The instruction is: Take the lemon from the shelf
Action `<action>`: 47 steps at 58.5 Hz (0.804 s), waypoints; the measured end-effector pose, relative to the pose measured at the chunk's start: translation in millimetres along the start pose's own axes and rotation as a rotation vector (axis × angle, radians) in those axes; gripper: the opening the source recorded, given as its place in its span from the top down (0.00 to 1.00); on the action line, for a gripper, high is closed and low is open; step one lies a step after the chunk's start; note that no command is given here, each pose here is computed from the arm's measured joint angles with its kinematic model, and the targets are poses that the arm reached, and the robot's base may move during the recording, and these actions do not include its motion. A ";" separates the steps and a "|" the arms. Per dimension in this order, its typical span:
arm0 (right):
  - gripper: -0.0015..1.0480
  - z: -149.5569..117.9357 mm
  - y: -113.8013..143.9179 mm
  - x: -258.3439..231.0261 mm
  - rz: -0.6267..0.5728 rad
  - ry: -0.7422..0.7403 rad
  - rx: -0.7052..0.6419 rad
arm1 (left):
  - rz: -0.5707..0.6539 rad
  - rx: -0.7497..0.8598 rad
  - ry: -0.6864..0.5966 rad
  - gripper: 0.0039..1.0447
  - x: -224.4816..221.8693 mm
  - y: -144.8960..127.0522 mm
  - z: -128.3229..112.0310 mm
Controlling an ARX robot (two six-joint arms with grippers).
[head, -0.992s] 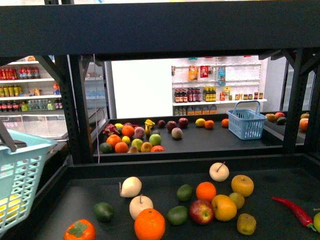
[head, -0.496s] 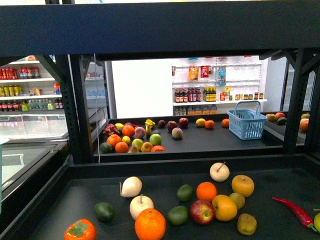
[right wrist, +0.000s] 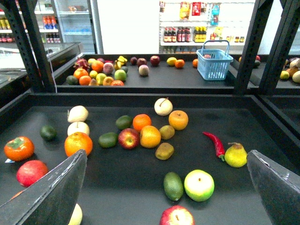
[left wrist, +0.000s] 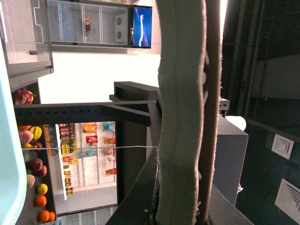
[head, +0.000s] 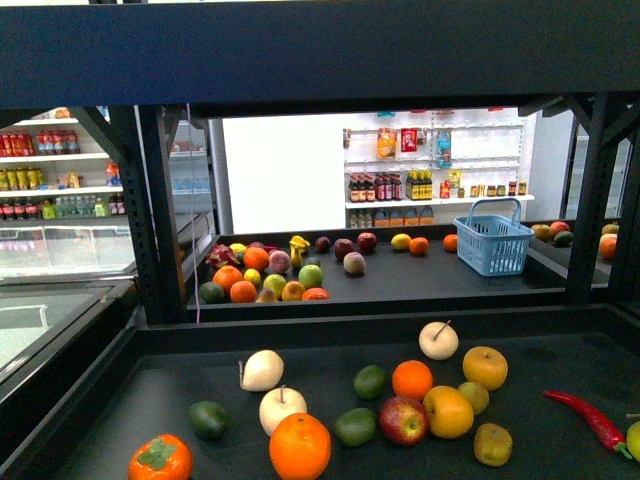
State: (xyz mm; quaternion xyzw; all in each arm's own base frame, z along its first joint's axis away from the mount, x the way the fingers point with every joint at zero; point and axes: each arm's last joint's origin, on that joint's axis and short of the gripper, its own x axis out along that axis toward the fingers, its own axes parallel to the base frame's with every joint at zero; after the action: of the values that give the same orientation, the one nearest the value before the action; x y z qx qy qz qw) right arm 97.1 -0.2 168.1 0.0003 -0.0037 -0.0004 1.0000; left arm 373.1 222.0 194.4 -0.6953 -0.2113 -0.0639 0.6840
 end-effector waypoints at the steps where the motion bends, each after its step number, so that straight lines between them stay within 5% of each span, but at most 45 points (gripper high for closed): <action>1: 0.02 0.0 0.0 0.0 0.000 0.000 0.000 | 0.000 0.000 0.000 0.92 0.0 0.0 0.0; 14: 0.02 0.0 0.0 0.0 0.000 0.000 0.000 | 0.001 0.002 0.003 0.90 -0.1 -0.1 0.3; 19: 0.02 0.0 0.0 0.0 0.000 0.000 0.000 | -0.003 0.004 0.009 0.68 -0.3 -0.6 0.5; 40: 0.02 0.0 0.0 0.0 0.000 0.000 0.000 | -0.001 0.007 0.011 0.05 -1.1 -0.7 2.1; 47: 0.02 0.0 -0.1 0.0 -0.004 0.000 0.001 | 0.133 0.118 -0.012 0.07 -31.4 -9.1 30.3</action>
State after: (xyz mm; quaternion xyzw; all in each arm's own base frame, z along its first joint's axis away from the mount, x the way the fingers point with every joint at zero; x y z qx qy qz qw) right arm 97.1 -0.4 168.1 0.0007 -0.0039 -0.0023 1.0000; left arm 335.2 244.9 189.2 -0.6667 -0.1721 -0.0015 0.7252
